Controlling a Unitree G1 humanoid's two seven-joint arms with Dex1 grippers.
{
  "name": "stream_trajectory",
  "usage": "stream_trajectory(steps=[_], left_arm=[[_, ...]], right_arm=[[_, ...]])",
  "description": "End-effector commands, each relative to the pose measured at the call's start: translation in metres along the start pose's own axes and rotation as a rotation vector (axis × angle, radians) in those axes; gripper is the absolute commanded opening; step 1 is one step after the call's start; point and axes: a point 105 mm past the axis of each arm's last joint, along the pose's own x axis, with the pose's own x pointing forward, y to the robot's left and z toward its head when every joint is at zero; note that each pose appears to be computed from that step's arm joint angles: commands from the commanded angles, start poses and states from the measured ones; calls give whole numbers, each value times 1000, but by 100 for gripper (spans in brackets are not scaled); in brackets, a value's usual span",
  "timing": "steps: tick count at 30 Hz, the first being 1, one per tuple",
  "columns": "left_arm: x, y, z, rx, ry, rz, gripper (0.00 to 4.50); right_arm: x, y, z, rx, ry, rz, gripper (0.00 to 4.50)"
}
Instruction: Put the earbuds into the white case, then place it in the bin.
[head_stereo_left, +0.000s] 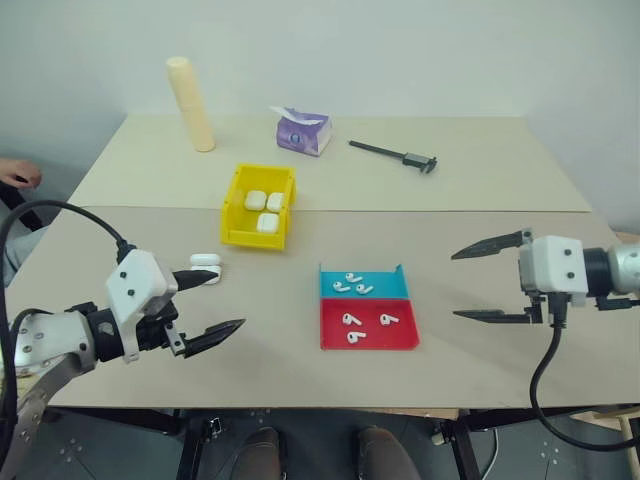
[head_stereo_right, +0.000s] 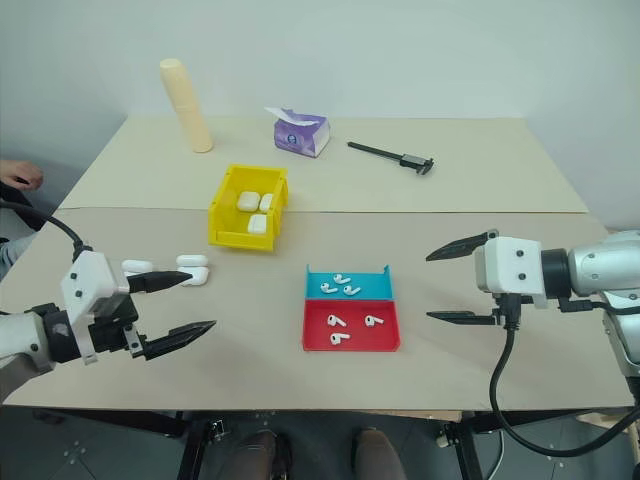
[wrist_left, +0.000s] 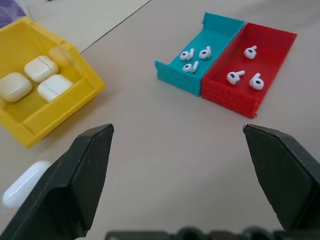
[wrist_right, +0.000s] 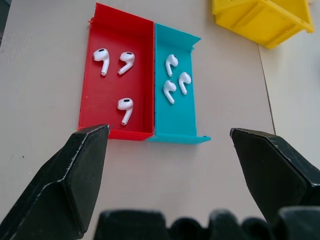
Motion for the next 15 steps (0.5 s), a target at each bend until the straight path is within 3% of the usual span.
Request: stream_trajectory(steps=[1, 5, 7, 11, 15], left_arm=[[-1, 19, 3, 72, 96, 223, 450], [-7, 43, 4, -40, 168, 373, 450], [-11, 63, -3, -186, 288, 454, 450], [-23, 88, -6, -275, 488, 468, 450], [-30, 112, -10, -376, 593, 480, 450]], right_arm=[[-2, -8, 6, -46, -4, -31, 447], [1, -7, 6, -31, -11, -38, 447], [2, -6, 6, -23, -13, -38, 447], [5, -3, 2, -5, -5, -35, 447], [10, -3, 3, 9, -14, -42, 447]])
